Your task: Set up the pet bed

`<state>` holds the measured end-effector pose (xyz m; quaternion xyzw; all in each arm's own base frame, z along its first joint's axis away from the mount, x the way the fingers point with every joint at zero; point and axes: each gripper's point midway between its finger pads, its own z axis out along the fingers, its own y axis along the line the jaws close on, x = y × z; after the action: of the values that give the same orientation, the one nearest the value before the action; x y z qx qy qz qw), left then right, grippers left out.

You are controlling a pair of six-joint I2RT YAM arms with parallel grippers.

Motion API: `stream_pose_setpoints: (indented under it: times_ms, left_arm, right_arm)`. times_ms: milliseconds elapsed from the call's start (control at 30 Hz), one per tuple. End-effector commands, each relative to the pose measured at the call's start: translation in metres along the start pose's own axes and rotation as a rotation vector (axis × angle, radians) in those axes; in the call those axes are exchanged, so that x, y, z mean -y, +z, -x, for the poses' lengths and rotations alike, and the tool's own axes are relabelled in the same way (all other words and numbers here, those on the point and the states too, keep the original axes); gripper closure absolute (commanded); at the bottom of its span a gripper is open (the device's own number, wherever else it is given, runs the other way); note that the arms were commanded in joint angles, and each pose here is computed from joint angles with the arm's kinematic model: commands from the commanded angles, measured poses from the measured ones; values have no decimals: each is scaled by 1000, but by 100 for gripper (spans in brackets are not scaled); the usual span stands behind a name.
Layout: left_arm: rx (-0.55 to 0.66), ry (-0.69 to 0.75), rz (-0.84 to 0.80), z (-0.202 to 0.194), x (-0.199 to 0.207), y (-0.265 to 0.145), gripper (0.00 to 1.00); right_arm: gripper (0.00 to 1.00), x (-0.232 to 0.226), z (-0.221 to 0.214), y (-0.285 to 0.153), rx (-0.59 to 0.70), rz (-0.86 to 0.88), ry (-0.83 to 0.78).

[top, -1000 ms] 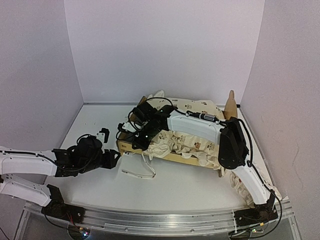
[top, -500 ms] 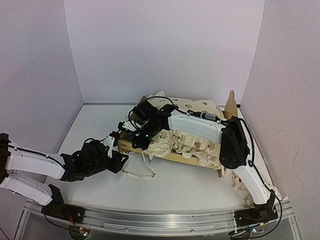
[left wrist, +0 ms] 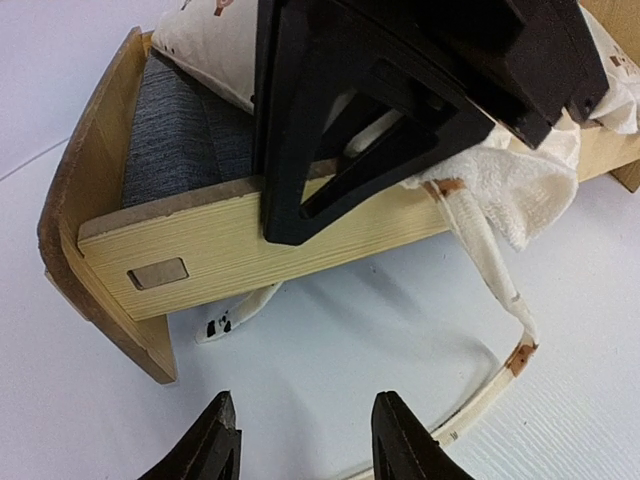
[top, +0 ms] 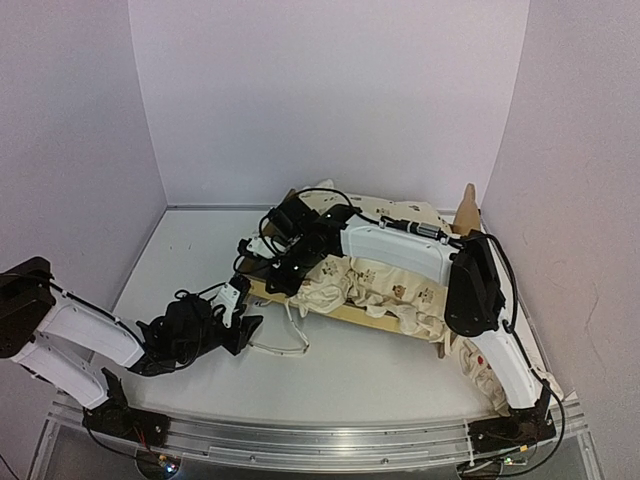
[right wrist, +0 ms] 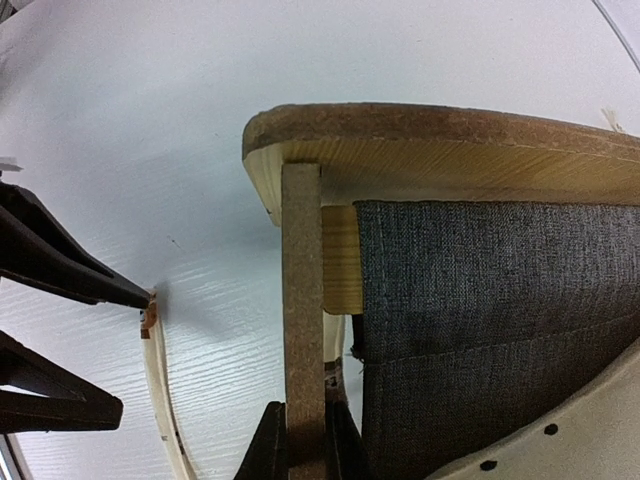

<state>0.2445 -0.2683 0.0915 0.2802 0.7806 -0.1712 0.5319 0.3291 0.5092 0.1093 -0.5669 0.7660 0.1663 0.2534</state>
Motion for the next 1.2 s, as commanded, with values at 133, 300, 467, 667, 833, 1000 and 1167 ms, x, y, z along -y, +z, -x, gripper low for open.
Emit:
stream_pose_setpoints:
  times_ms: [133,300,467,667,833,1000,1167]
  left_arm:
    - [113,170,-12,17,9,9,55]
    - [171,194,61,25,2,15,54]
    - [255,230,107,36,-1,21,50]
    - [305,299,175,43,0,37,49]
    - [332,333,258,48,-7,46,51]
    - [371,342,283,55,-7,48,52]
    - [394,359,294,59,-6,52,53]
  right_arm:
    - [100,12,73,-101,240,-102,71]
    - [100,14,78,-109,258,-115,67]
    - [100,14,79,-116,265,-119,64]
    - [100,10,78,-122,269,-105,65]
    - [100,6,77,-124,270,-87,70]
    - [100,4,75,-124,268,-78,73]
    - [100,3,73,-121,261,-71,77]
